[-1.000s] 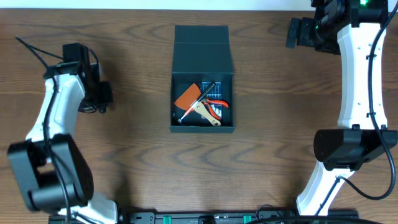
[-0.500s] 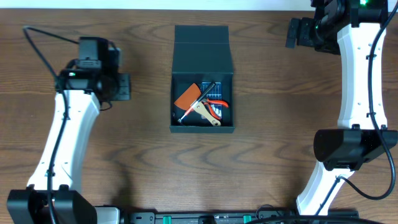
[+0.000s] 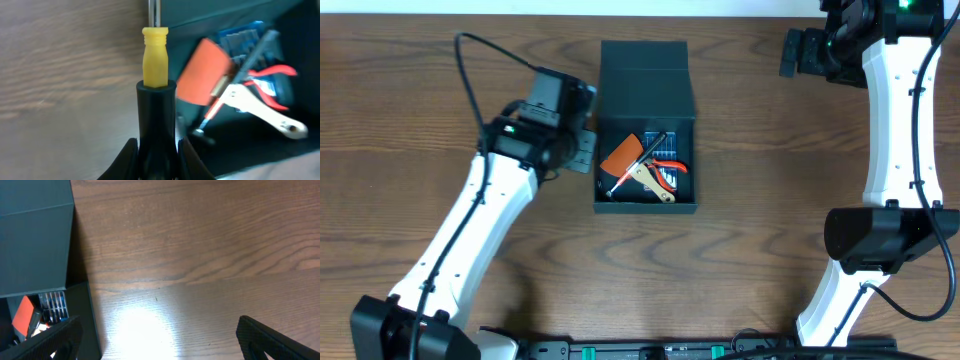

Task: Pack container
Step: 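Lower the screwdriver into the box and open the left gripper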

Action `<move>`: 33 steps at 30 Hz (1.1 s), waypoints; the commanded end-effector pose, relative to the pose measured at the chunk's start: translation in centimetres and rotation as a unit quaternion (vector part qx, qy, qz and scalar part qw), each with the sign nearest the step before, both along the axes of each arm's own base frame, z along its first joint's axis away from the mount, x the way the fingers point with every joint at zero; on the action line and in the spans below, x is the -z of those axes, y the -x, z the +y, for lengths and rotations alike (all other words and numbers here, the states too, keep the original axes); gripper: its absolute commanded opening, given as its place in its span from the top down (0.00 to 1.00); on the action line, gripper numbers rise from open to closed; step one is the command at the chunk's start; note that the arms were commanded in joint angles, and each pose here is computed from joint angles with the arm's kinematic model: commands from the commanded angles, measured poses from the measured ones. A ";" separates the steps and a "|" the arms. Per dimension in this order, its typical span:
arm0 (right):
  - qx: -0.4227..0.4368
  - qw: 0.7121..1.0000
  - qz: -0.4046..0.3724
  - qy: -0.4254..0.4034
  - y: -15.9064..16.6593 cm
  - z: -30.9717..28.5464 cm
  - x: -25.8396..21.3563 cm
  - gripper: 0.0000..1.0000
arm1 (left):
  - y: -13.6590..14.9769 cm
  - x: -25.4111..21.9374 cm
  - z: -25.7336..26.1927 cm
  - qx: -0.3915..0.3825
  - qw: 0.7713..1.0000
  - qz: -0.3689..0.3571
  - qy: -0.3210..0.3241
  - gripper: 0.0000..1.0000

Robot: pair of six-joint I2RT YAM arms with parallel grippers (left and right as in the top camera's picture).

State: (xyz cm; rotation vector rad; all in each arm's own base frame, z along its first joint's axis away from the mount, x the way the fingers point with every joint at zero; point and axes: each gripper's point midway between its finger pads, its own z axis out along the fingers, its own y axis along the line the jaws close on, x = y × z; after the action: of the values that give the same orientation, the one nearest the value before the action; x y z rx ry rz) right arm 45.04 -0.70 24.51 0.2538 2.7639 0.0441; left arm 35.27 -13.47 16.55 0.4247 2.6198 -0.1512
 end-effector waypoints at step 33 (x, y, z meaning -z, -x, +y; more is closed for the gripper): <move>-0.009 1.000 -0.013 0.003 -0.1 0.2 -0.9 0.01 | 2.2 8.0 -8.3 0.120 0.988 0.080 -0.045 0.94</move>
State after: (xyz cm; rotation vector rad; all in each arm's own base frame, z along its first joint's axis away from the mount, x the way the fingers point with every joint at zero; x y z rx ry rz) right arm 45.05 -0.69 24.52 0.2537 2.7636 0.0447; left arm 32.52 -21.52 8.45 0.7651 2.7466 -0.1561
